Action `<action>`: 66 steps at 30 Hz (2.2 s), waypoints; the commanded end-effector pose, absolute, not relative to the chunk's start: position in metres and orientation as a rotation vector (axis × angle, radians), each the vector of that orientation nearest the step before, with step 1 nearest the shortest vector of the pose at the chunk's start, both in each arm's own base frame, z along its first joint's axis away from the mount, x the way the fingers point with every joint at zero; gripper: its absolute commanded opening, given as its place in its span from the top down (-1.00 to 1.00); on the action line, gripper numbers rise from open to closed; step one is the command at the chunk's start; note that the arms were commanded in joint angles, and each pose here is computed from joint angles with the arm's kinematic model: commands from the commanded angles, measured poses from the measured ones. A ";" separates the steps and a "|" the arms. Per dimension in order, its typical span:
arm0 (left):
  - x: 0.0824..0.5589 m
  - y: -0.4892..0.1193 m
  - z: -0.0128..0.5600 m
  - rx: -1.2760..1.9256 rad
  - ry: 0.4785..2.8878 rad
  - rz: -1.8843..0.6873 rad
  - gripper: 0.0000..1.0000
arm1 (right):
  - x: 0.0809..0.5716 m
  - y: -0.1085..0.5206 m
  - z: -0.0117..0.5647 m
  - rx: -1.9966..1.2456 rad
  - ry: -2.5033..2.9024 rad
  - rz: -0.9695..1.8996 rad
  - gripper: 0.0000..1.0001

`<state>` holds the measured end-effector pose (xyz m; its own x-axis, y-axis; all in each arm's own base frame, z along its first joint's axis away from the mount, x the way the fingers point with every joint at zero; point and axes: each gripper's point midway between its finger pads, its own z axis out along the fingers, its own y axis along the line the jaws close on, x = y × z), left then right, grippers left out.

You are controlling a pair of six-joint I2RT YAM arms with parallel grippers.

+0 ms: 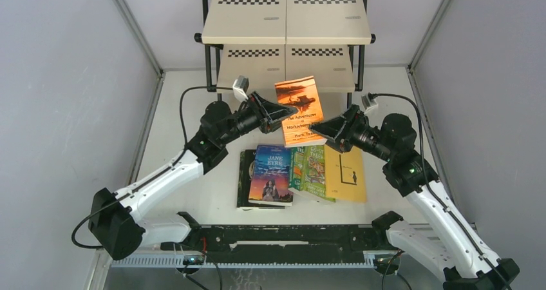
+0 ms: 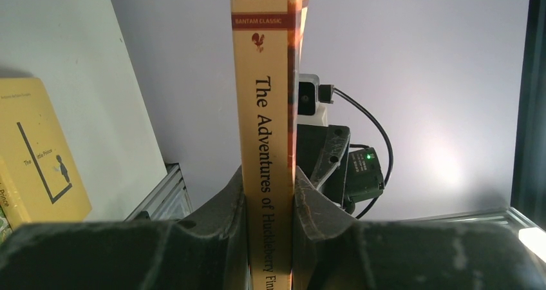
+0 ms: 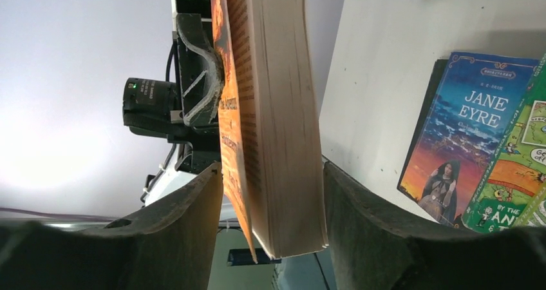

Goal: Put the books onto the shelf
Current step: Pick up the book from the center of the board.

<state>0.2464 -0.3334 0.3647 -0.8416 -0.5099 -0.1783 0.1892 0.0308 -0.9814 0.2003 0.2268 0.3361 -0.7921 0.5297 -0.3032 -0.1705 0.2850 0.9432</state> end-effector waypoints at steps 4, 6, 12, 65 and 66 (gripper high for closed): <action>0.239 -0.329 0.438 -0.217 1.596 -1.990 1.00 | 0.196 0.234 0.348 0.280 1.926 1.621 -0.11; 0.239 -0.329 0.439 -0.215 1.595 -1.993 1.00 | 0.196 0.235 0.348 0.279 1.927 1.625 -0.01; 0.240 -0.330 0.439 -0.213 1.587 -2.003 1.00 | 0.196 0.236 0.350 0.283 1.922 1.637 0.64; 0.219 -0.293 0.486 -0.153 1.434 -1.950 -0.19 | 0.217 0.218 0.492 0.200 1.653 1.601 1.00; 0.219 -0.292 0.488 -0.151 1.427 -1.951 -0.19 | 0.221 0.217 0.492 0.203 1.654 1.596 1.00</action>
<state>0.2370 -0.3081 0.4317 -0.7931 -0.5631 -0.2323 0.3341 -0.0832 -0.9388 0.2236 0.2255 0.4391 -0.7382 0.5803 -0.3439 -0.2505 0.2376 0.9385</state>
